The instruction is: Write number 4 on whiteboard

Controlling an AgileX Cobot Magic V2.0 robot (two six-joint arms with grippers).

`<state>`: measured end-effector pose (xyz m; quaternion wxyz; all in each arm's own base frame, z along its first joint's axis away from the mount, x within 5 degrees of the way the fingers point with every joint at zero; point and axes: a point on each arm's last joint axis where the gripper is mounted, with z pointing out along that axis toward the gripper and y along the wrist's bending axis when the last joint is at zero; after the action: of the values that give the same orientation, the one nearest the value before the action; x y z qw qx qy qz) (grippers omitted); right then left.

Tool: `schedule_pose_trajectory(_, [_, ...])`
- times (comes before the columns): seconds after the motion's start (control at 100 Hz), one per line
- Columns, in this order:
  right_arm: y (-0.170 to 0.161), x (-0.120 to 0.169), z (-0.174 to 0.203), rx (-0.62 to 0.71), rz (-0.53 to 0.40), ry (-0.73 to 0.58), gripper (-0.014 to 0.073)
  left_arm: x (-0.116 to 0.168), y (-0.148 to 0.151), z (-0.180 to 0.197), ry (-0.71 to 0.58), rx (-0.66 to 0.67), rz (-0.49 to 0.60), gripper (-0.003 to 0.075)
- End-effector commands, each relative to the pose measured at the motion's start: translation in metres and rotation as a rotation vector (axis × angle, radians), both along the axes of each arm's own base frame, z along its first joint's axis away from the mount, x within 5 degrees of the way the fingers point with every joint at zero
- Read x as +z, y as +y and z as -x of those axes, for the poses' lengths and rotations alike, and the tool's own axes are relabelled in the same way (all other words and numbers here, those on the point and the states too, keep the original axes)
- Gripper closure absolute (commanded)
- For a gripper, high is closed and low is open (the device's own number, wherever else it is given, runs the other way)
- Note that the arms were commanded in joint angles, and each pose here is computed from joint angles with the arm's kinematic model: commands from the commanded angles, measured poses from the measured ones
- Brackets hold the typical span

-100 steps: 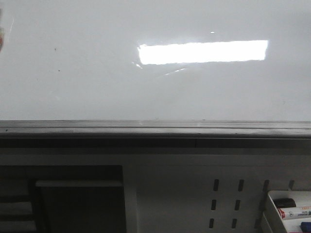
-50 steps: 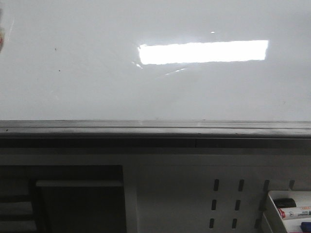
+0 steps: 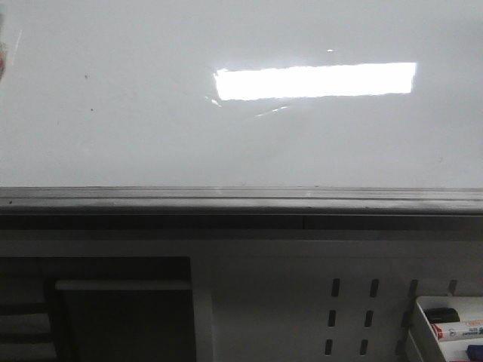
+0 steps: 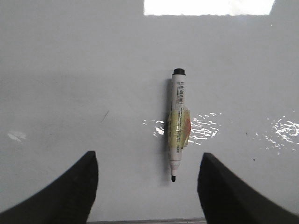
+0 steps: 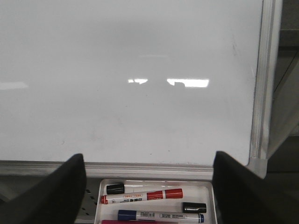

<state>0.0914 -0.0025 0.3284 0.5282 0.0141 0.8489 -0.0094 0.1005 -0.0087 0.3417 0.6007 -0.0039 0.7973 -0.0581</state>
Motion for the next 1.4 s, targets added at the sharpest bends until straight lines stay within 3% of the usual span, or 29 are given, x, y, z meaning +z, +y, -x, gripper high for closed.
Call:
schedule_pose_trajectory(0.0, [-0.001, 0.017, -0.003, 0.001, 0.022, -0.100, 0.0090, 0.016, 0.001, -0.003, -0.103, 0.013, 0.018, 0.0318])
schedule_pose_trajectory(0.24, [-0.001, 0.017, -0.003, 0.001, 0.022, -0.100, 0.0090, 0.014, 0.000, -0.009, -0.085, 0.004, 0.011, 0.0336])
schedule_pose_trajectory(0.57, [0.000, 0.017, -0.003, 0.005, 0.001, -0.100, 0.0090, -0.008, -0.006, -0.052, 0.067, -0.063, -0.064, 0.0299])
schedule_pose_trajectory(0.66, [0.000, 0.017, -0.003, 0.005, 0.001, -0.100, 0.0090, -0.016, -0.008, -0.067, 0.099, -0.078, -0.050, 0.0257])
schedule_pose_trajectory(0.83, [0.000, 0.017, -0.003, 0.005, 0.001, -0.100, 0.0090, -0.033, -0.011, -0.095, 0.186, -0.072, -0.002, 0.0255])
schedule_pose_trajectory(1.06, [0.000, 0.017, -0.003, 0.005, 0.001, -0.100, 0.0090, -0.045, -0.029, -0.117, 0.170, -0.134, -0.053, 0.0260])
schedule_pose_trajectory(1.39, [0.000, 0.017, -0.003, 0.005, 0.001, -0.100, 0.0090, -0.053, -0.032, -0.143, 0.158, -0.114, -0.076, 0.0261])
